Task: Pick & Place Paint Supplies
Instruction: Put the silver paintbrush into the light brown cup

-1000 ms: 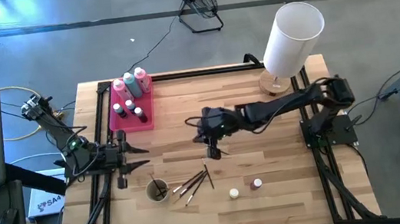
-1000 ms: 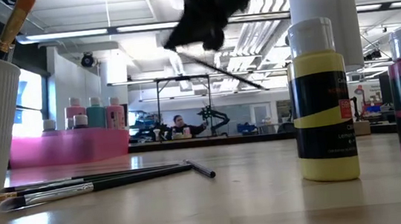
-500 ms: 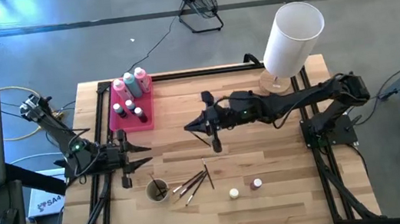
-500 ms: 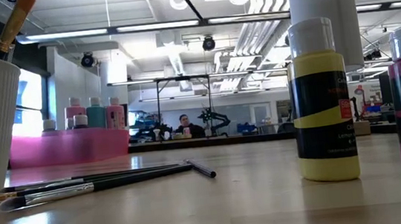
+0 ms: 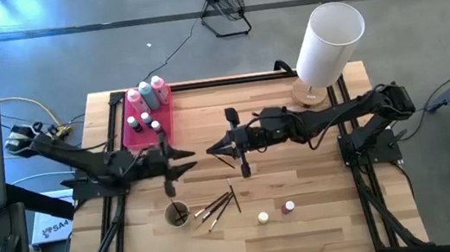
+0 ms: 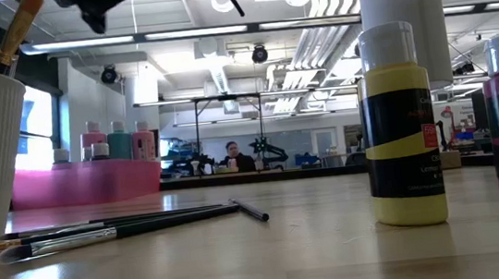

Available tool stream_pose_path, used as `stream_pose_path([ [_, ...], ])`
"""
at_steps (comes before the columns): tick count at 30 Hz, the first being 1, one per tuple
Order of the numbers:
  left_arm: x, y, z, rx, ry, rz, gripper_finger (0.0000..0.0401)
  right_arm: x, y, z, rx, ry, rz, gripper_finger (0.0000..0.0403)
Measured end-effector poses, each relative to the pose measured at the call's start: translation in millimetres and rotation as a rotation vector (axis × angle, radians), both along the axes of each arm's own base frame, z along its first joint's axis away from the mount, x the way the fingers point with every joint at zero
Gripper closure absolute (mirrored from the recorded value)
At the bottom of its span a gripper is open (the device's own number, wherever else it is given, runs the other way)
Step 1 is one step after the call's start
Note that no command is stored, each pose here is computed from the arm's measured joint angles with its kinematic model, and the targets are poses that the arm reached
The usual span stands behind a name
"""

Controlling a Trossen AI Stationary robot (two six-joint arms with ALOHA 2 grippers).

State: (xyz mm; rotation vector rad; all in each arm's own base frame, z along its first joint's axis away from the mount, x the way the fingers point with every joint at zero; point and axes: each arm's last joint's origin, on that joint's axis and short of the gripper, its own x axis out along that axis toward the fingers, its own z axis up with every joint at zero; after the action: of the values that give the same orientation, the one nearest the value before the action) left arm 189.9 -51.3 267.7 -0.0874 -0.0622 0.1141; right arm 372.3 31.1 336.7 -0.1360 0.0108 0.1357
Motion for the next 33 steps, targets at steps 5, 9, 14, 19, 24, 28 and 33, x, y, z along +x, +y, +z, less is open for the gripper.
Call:
stream_pose_path([
  [5, 26, 17, -11, -0.045, -0.019, -0.087, 0.0269, 0, 0, 0, -0.01, -0.001, 0.0, 0.0399],
  [9, 42, 24, -18, -0.049, -0.076, -0.203, 0.0269, 0, 0, 0, -0.026, -0.003, -0.001, 0.0399],
  [14, 52, 31, -23, -0.041, -0.123, -0.245, 0.0269, 0, 0, 0, -0.027, 0.001, -0.004, 0.0399],
  [19, 59, 31, -19, -0.042, -0.145, -0.242, 0.0269, 0, 0, -2, -0.028, 0.012, -0.004, 0.0399],
  [24, 71, 30, -13, -0.02, -0.143, -0.238, 0.0269, 0, 0, -2, -0.028, 0.013, -0.004, 0.0399],
  [28, 82, 29, -10, -0.01, -0.137, -0.233, 0.0269, 0, 0, -2, -0.028, 0.016, -0.004, 0.0399],
  [33, 89, 28, -11, -0.001, -0.129, -0.236, 0.0269, 0, 0, -4, -0.03, 0.036, -0.004, 0.0399],
])
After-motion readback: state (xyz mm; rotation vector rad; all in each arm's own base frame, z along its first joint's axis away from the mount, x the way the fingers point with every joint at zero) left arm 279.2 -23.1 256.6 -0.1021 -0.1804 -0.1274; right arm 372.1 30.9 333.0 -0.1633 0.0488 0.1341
